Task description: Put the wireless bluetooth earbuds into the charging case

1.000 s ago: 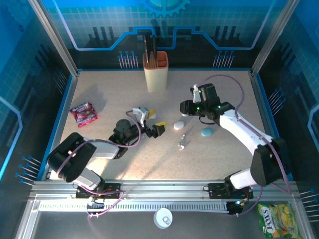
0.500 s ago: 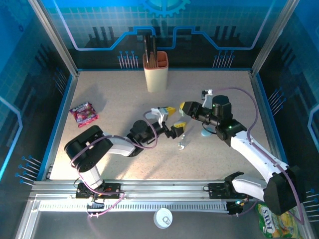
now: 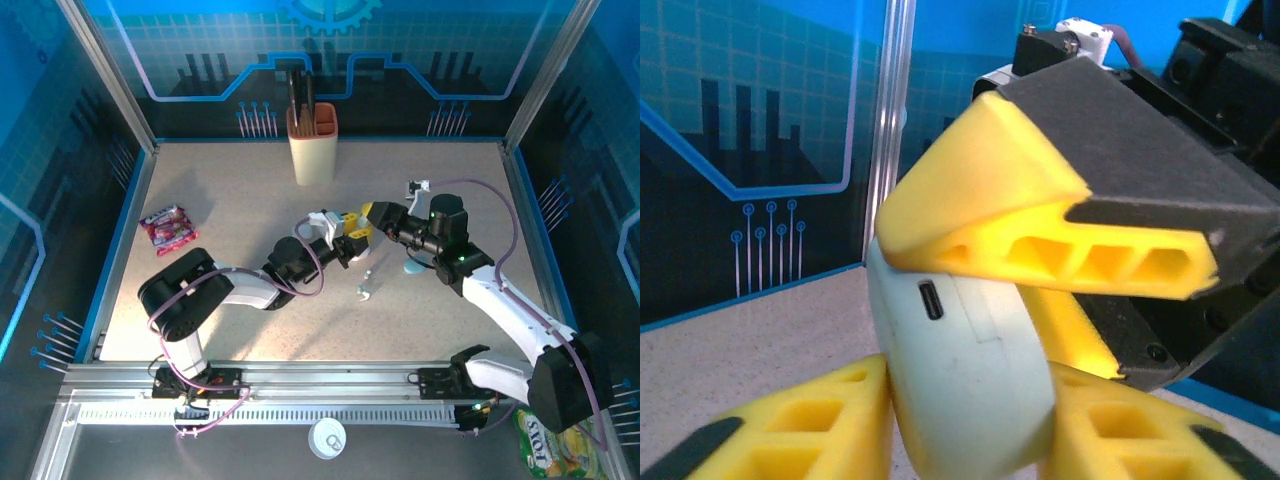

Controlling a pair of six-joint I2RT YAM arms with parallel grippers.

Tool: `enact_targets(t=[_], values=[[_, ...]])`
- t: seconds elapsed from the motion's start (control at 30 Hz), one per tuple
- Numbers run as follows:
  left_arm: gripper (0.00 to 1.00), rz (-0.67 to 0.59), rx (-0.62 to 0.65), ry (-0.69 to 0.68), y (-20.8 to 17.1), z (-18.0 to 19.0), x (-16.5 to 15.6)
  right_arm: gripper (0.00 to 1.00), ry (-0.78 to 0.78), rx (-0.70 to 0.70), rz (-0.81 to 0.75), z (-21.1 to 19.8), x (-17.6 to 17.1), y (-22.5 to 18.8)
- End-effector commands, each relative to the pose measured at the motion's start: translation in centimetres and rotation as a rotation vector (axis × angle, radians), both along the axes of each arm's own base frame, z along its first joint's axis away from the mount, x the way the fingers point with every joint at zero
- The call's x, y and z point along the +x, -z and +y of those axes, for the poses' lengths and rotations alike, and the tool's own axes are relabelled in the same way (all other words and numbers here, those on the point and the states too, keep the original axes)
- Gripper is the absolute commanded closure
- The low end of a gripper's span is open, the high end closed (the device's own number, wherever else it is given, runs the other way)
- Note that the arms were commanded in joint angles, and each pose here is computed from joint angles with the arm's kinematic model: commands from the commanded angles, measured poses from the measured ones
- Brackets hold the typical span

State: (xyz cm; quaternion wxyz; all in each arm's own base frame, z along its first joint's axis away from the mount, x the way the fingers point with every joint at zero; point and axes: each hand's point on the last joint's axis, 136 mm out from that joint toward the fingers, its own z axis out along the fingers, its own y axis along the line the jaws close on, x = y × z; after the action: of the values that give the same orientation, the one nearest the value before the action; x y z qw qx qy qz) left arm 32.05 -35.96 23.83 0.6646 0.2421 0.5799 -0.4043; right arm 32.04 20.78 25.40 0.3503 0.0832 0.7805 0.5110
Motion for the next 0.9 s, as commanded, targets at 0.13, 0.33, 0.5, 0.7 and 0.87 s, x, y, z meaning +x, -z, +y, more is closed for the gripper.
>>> enact_targets(t=[0.13, 0.33, 0.5, 0.7, 0.87], values=[[0.76, -0.034, -0.022, 0.044, -1.0, -0.4, -0.8, 0.64, -0.013, -0.014, -0.008, -0.2, 0.0, 0.4], [0.82, 0.053, -0.041, 0.151, -0.3, 0.4, -2.1, 0.33, -0.096, -0.072, -0.184, -0.4, -0.6, -2.4], [0.83, 0.168, -0.031, 0.334, 0.4, 1.4, -4.9, 0.22, -0.331, -0.142, -0.386, 0.7, -3.5, -4.9], [0.84, 0.299, -0.126, 0.505, -1.5, 3.2, -6.9, 0.22, -0.536, -0.254, -0.464, 1.0, -7.0, -4.5], [0.82, 0.338, -0.146, 0.545, -2.3, 3.8, -7.2, 0.3, -0.618, -0.184, -0.484, 1.8, -8.2, -4.8]])
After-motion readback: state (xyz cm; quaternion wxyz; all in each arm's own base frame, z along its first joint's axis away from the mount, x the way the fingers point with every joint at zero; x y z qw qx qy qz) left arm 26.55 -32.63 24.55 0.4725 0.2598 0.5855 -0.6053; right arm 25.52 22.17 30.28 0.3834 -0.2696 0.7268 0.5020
